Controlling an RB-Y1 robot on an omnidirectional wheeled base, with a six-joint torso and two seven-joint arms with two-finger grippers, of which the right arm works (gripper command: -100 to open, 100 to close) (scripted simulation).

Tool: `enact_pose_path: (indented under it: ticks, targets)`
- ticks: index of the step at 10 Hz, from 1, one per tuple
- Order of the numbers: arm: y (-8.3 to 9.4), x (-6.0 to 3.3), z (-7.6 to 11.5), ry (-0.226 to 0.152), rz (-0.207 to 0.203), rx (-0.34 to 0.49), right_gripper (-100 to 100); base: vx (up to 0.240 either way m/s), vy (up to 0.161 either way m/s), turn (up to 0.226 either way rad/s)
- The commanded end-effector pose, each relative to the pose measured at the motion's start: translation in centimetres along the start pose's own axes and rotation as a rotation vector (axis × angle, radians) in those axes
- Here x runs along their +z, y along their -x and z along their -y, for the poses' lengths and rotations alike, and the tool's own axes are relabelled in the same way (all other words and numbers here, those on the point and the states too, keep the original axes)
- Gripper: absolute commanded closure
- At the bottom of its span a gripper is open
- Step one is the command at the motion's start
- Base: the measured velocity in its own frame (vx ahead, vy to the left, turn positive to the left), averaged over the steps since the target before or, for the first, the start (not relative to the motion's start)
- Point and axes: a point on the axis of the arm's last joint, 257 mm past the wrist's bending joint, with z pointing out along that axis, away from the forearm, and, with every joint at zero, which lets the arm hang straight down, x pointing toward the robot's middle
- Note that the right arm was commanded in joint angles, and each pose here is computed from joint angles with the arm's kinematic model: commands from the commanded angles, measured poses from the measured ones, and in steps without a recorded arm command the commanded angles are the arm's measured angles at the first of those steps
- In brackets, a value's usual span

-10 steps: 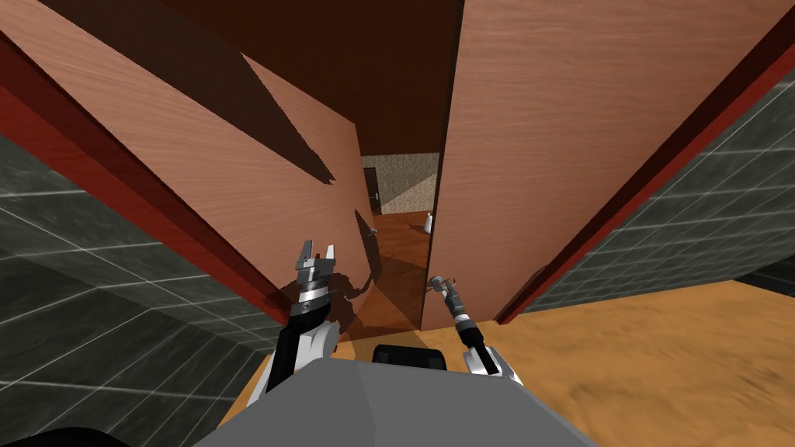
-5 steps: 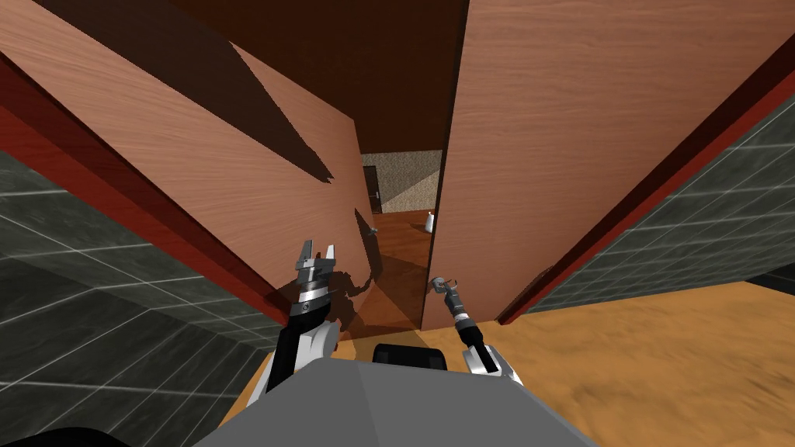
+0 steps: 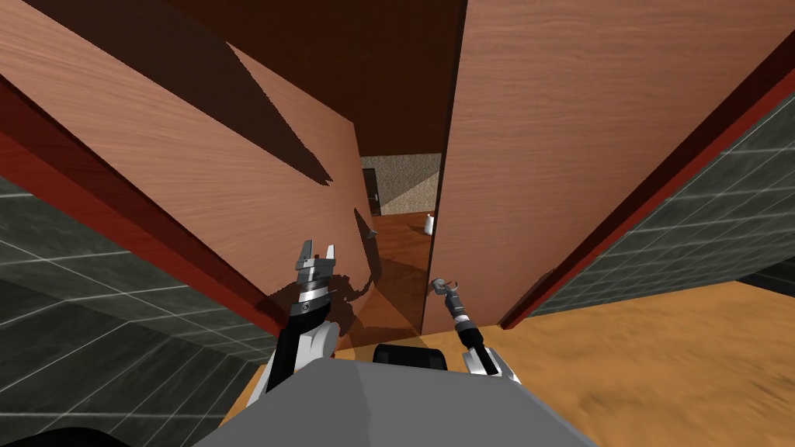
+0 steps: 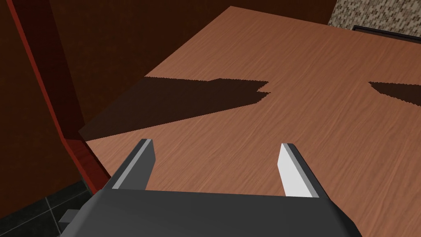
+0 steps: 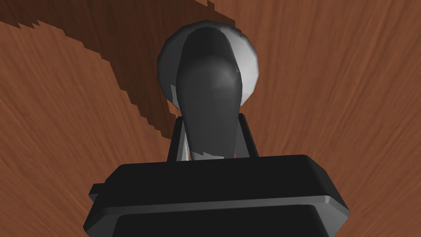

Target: Push the door open

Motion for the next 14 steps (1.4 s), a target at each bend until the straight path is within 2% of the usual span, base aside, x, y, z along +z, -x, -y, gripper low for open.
enact_pose_path:
  ticks: [1, 5, 14]
  targets:
    - [0.9, 0.77, -1.1, 0.026, 0.02, -0.011, 100, 0.183, 0.033, -0.047]
    - [2.3, 1.19, -1.3, 0.03, 0.076, -0.024, 100, 0.205, 0.064, -0.072]
    - [4.6, 1.82, -1.3, 0.027, 0.194, -0.035, 100, 0.154, 0.057, -0.08]
